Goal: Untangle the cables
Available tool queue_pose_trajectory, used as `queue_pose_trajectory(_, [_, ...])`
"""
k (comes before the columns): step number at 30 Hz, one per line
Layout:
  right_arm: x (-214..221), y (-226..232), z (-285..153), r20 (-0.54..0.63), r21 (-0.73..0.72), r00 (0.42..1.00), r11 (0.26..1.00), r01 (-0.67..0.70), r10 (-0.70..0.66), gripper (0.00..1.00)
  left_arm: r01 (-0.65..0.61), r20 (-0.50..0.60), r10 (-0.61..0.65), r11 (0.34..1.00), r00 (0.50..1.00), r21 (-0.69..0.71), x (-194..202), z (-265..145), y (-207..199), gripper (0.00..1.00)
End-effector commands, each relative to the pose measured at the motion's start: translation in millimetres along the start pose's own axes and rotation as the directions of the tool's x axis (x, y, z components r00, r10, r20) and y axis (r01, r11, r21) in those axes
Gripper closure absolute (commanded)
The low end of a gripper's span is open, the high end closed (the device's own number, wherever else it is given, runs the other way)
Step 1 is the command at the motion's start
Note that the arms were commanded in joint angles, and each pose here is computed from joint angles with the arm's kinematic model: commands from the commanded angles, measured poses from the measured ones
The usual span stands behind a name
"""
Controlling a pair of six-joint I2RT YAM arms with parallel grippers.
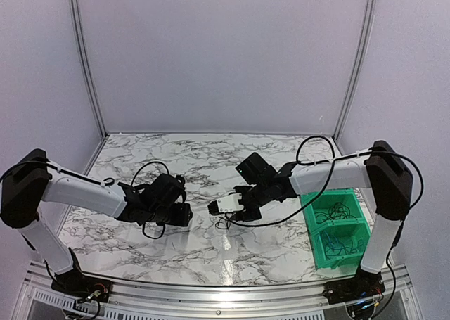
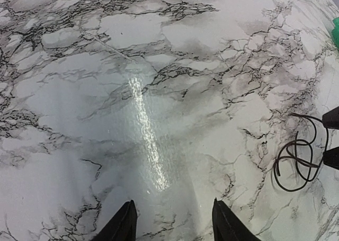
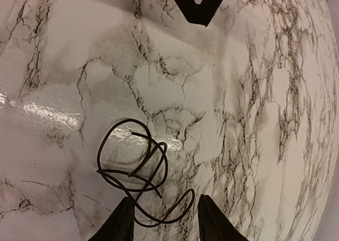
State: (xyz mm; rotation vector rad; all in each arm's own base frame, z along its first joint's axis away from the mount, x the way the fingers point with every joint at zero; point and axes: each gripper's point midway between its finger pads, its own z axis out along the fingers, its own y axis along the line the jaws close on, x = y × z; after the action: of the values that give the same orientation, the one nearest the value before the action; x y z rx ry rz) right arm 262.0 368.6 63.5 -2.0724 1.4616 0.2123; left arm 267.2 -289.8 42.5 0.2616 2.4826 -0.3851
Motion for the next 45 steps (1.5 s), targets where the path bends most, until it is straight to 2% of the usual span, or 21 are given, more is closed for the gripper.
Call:
queue_pose_trajectory(1, [-3, -13, 11, -0.026, 0.036, 0.999, 0.998, 0.047, -0.046, 0.6, -0.001, -0.027, 0.002, 1.0, 1.0, 0.021, 7, 2, -1, 0.5])
queue_pose_trajectory(6, [1, -13, 15, -0.048, 0.026, 0.998, 0.999, 0.041, -0.04, 0.71, -0.022, -0.013, 0.023, 0.994, 1.0, 0.107, 5, 4, -16, 0.5])
queue_pose_trajectory(13, [3, -11, 13, -0.059, 0.015, 0.998, 1.0, -0.003, 0.004, 0.93, -0.017, -0.05, 0.037, 0.94, 0.998, 0.342, 7, 12, -67, 0.51])
queue_pose_trajectory(18, [1, -10, 7, -0.045, 0.026, 0.999, 0.999, -0.026, 0.028, 0.99, 0.043, -0.075, -0.014, 0.913, 0.997, 0.407, 6, 19, -82, 0.51])
queue_pose_trajectory(24, [1, -4, 5, -0.036, 0.015, 0.999, 0.999, -0.034, 0.034, 1.0, 0.119, -0.1, -0.086, 0.907, 0.991, 0.403, 6, 30, -85, 0.52])
queue_pose_trajectory(33, [0, 0, 5, -0.021, 0.001, 0.999, 0.999, -0.04, 0.04, 1.0, 0.303, -0.124, -0.278, 0.9, 0.953, 0.313, 0, 57, -71, 0.57])
queue_pose_trajectory(39, [-1, 1, 2, -0.01, 0.005, 0.999, 0.999, -0.037, 0.037, 1.0, 0.36, -0.117, -0.341, 0.894, 0.933, 0.266, -4, 76, -65, 0.71])
queue_pose_trajectory(45, [0, 2, 2, -0.01, 0.004, 0.999, 0.999, -0.045, 0.045, 1.0, 0.353, -0.15, -0.322, 0.888, 0.935, 0.294, -4, 89, -78, 0.87])
